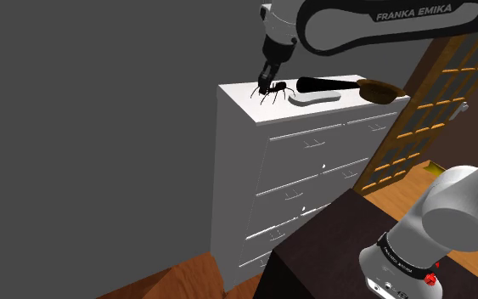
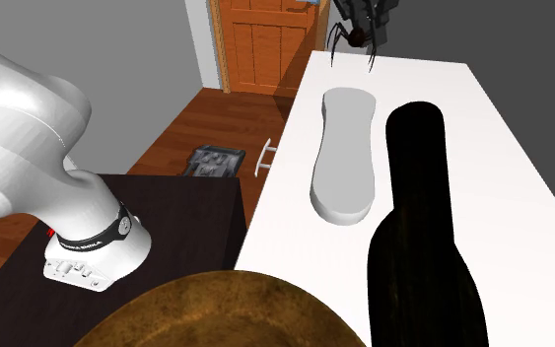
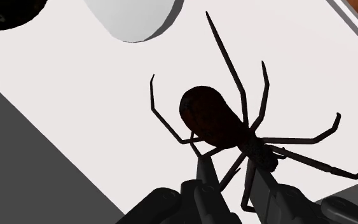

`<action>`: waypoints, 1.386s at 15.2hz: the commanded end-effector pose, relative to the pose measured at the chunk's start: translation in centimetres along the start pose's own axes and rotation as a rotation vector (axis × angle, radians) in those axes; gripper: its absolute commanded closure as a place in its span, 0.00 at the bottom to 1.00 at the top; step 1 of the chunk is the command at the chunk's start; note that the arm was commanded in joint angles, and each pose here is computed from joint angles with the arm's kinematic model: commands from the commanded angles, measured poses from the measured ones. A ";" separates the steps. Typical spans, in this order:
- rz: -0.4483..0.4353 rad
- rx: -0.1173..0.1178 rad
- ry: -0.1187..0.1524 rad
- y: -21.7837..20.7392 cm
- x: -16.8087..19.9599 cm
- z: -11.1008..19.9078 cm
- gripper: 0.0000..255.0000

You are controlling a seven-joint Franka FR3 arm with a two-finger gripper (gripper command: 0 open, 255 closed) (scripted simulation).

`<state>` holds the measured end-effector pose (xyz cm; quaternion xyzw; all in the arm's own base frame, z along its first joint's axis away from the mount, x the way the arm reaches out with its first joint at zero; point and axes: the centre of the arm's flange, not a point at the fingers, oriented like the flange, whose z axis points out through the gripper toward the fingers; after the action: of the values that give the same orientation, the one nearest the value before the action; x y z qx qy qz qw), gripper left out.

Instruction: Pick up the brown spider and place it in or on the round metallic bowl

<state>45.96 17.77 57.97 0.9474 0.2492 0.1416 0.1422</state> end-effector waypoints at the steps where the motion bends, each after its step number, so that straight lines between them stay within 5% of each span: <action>1: 0.000 0.000 0.000 0.4 0.2 -1.1 1.00; 17: 0.000 0.000 0.000 3.2 1.9 -8.7 1.00; 21: 0.000 0.000 0.000 6.9 -1.9 -8.3 1.00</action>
<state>44.86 13.94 67.57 0.9476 0.2487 0.1414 0.1423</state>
